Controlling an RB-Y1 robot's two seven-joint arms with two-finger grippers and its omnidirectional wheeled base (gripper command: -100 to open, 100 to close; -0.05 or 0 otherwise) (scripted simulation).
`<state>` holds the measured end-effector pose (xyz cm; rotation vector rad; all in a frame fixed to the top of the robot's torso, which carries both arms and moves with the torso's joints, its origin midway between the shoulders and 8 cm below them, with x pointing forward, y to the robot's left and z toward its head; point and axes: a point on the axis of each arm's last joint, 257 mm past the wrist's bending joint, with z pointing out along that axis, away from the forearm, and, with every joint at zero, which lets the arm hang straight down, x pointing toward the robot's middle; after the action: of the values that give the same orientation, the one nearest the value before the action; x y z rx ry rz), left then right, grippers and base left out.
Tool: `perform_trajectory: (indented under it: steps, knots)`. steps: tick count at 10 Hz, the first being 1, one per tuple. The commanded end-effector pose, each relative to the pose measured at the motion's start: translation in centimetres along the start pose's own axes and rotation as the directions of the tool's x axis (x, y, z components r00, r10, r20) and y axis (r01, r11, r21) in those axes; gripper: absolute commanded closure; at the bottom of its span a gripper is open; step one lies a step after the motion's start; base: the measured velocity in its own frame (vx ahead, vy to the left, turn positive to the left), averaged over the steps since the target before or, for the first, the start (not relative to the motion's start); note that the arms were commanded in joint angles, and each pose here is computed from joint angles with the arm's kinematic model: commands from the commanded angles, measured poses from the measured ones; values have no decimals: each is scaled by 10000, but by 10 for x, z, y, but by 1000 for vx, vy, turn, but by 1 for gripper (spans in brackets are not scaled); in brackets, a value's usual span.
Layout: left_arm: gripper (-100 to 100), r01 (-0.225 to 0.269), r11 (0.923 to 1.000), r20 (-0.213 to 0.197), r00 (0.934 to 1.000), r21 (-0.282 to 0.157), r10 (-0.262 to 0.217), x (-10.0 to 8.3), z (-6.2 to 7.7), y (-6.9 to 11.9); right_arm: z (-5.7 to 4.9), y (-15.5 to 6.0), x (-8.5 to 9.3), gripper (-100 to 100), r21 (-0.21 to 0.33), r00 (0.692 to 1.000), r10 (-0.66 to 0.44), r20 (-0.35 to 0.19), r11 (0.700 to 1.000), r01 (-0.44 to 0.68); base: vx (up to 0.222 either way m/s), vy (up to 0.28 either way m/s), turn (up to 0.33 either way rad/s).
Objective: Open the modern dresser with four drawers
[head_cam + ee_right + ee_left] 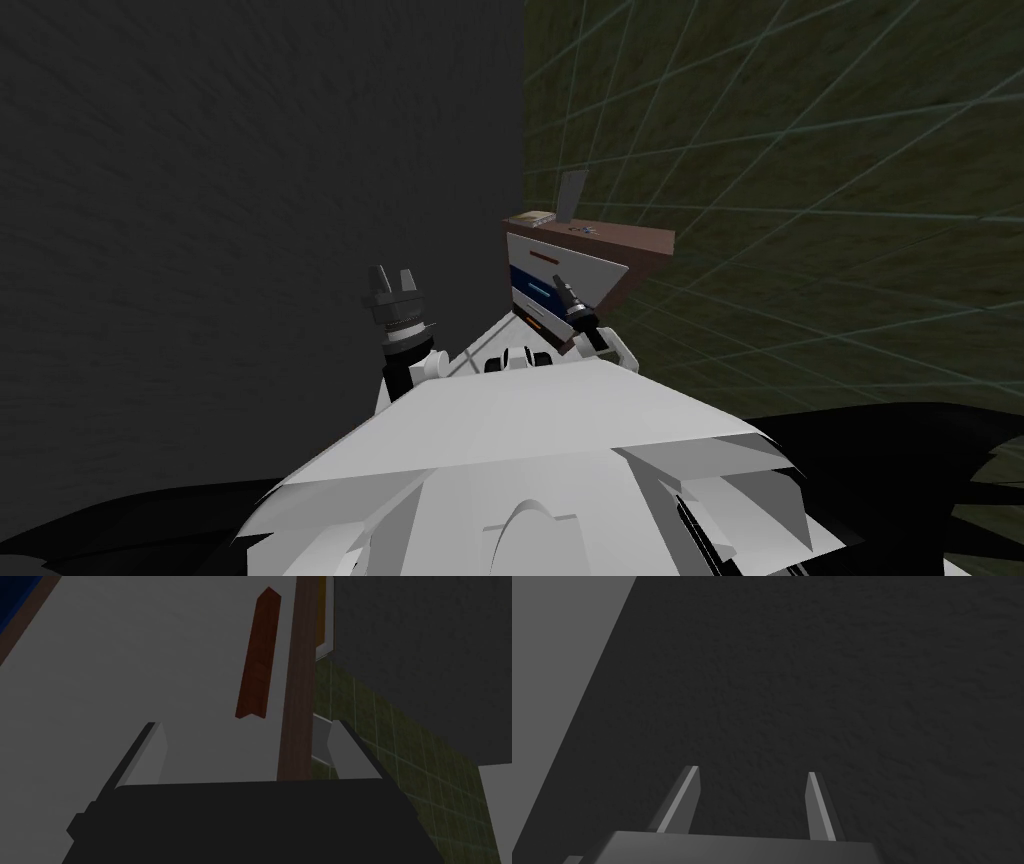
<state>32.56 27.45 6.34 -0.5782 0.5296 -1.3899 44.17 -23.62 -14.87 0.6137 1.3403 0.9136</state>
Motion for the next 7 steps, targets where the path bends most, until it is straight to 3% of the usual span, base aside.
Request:
perform_trajectory:
  steps: [1,2,3,4,5,6,7]
  knots:
    - [0,0,10000,0,10000,0,0,0,0,0,-1,-31,15,-100,859,9964,-738,-421,9933,772,58,98,-2]
    - [0,-1,10000,0,10000,0,1,0,0,0,-1,-31,15,-100,859,9964,-738,-421,9933,772,26,49,-1]
    - [0,-1,10000,-1,10000,0,1,0,0,0,-2,-55,24,-100,1377,9877,-1347,-795,9798,1448,30,90,6]
    - [0,0,10000,0,10000,0,0,0,0,0,-2,-57,24,-100,1478,9876,-1346,-802,9783,1454,39,96,-5]
    - [0,0,10000,0,10000,0,0,0,0,0,-5,-81,31,-100,1983,9733,-1958,-1198,9559,2167,61,132,3]
    - [0,0,10000,0,10000,0,0,0,0,0,-6,-84,31,-100,2059,9732,-1955,-1214,9541,2174,52,111,-1]
    - [0,0,10000,0,10000,1,0,0,0,0,-9,-106,37,-100,2453,9526,-2562,-1640,9248,2909,65,122,4]
